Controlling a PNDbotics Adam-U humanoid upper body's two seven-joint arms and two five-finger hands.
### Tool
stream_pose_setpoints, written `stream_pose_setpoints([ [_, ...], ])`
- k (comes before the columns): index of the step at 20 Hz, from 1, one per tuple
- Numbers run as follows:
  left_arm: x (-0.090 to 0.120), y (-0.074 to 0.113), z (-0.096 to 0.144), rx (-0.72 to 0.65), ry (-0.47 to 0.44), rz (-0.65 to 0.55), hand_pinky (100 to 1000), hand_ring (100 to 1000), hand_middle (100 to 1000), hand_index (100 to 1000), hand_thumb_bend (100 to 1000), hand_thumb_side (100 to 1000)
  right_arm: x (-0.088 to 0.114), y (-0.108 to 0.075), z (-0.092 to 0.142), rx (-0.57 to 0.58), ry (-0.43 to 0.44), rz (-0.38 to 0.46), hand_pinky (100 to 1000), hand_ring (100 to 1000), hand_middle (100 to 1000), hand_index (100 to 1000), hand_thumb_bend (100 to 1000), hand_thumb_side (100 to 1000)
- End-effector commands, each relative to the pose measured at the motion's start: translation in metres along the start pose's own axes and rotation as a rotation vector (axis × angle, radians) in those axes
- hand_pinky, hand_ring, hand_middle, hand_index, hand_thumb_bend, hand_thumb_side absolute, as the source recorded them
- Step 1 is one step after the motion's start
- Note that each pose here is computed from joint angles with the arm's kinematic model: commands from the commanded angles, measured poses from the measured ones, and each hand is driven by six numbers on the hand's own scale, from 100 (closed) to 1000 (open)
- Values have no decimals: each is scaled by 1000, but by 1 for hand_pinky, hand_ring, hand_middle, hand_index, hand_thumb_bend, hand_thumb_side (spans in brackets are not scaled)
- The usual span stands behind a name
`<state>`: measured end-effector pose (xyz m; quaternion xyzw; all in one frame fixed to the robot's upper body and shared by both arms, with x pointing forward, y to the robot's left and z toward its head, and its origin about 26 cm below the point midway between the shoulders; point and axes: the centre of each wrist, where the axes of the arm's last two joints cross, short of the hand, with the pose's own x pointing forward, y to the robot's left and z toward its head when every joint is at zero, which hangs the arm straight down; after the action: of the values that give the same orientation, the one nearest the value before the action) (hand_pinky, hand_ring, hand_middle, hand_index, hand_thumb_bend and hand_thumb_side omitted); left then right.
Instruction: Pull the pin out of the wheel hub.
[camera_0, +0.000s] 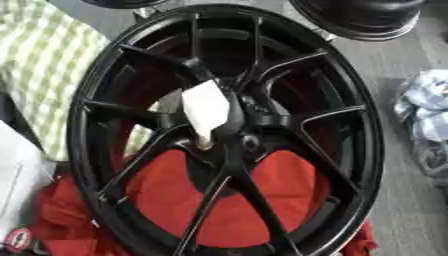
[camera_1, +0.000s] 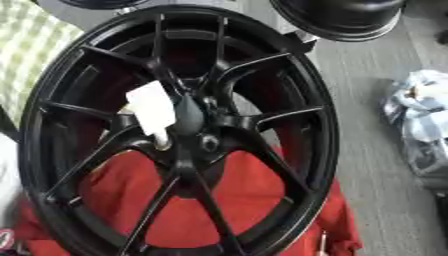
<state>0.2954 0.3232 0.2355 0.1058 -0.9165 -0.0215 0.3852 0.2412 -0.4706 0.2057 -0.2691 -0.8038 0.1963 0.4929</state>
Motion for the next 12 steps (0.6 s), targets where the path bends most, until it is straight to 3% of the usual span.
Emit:
stream_pose_setpoints([
  [1,8,1,-4,3,-37,0,615,682,656,801,100,720,6,-15,14,-104,22,76,944,857,815,891,100,199],
  [2,7,0,-3,7,-35,10,615,682,656,801,100,720,-5,-15,26,-136,88,80,962,891,855,908,100,198],
  [5,6,-3,-2,-3,-27,28,615,682,656,801,100,720,-25,-5,57,-202,238,86,966,896,856,905,100,199],
  [12,6,-6,-3,-21,-23,36,615,682,655,802,100,723,-16,37,75,-311,322,54,972,891,854,901,100,199],
])
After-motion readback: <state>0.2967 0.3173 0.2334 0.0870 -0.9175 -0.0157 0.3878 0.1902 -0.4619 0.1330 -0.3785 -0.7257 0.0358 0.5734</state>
